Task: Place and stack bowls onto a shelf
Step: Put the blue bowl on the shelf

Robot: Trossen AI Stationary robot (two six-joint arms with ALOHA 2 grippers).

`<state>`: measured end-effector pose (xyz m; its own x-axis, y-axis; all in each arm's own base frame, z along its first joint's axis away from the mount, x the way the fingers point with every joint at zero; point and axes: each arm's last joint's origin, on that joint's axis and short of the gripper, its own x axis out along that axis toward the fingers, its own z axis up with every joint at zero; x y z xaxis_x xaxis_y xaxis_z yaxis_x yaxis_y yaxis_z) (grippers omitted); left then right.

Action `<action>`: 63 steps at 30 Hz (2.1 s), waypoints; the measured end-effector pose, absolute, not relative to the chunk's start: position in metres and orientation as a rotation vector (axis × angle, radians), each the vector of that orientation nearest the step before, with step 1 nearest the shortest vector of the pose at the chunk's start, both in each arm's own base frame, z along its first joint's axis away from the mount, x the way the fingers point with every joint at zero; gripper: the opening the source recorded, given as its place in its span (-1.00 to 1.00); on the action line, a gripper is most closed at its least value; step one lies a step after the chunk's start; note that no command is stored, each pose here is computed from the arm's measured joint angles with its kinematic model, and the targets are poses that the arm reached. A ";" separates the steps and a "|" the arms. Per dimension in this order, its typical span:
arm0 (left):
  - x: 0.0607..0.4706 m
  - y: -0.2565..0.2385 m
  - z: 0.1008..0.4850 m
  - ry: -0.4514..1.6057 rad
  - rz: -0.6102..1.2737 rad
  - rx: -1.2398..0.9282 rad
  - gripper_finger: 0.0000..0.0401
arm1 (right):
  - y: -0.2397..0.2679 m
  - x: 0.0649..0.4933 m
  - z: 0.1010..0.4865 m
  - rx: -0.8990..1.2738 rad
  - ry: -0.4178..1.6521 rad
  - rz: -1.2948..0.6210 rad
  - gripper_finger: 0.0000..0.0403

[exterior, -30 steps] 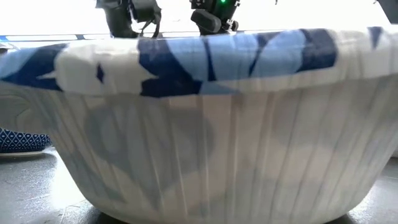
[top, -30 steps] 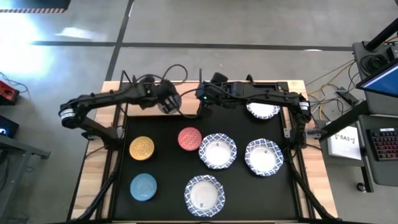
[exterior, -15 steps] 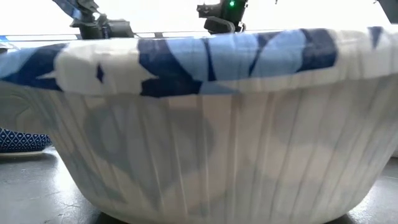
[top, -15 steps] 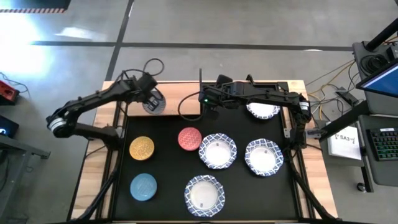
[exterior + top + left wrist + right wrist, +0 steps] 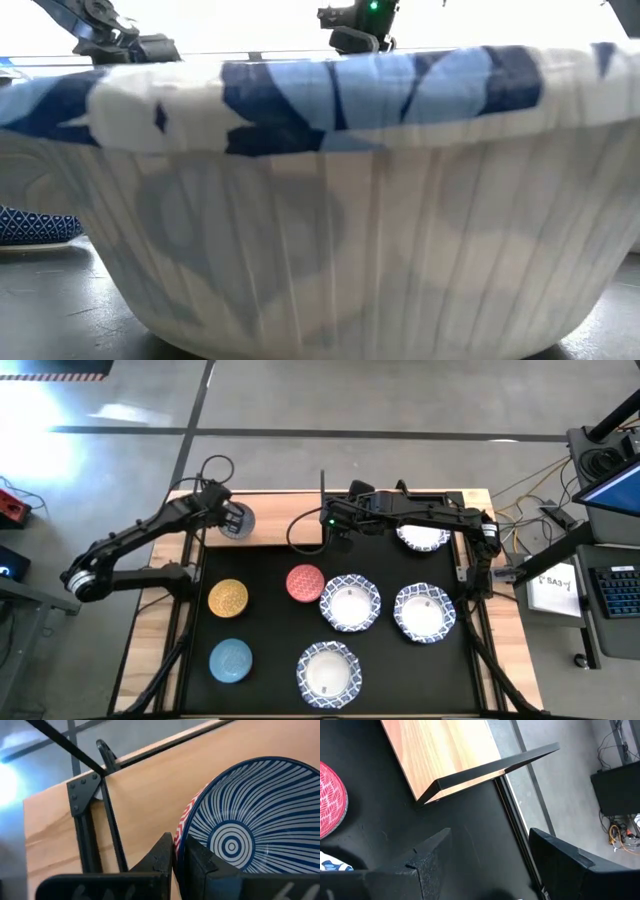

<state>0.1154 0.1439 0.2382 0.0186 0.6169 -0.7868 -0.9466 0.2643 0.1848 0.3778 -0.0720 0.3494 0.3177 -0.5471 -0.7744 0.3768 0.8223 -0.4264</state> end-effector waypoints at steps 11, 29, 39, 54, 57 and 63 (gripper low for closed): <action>0.122 0.154 0.230 0.837 1.391 -0.480 -0.97 | -0.072 0.378 0.349 -0.165 1.086 -0.621 0.27; 0.131 0.165 0.211 0.928 1.436 -0.504 -0.88 | -0.072 0.378 0.349 -0.164 1.086 -0.621 0.27; 0.130 0.163 0.211 0.949 1.418 -0.507 -0.76 | -0.072 0.378 0.349 -0.166 1.087 -0.620 0.27; 0.131 0.162 0.219 1.022 1.362 -0.494 -0.55 | -0.072 0.378 0.349 -0.164 1.086 -0.621 0.27; 0.131 0.163 0.224 1.033 1.356 -0.481 -0.54 | -0.072 0.378 0.349 -0.164 1.086 -0.621 0.27; 0.130 0.163 0.224 1.067 1.351 -0.441 -0.53 | -0.072 0.378 0.349 -0.164 1.086 -0.621 0.27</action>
<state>0.1300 0.1627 0.2241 -0.1303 0.5644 -0.8152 -0.9236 0.2298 0.3068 0.3775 -0.0720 0.3493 0.3156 -0.5468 -0.7755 0.3915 0.8195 -0.4185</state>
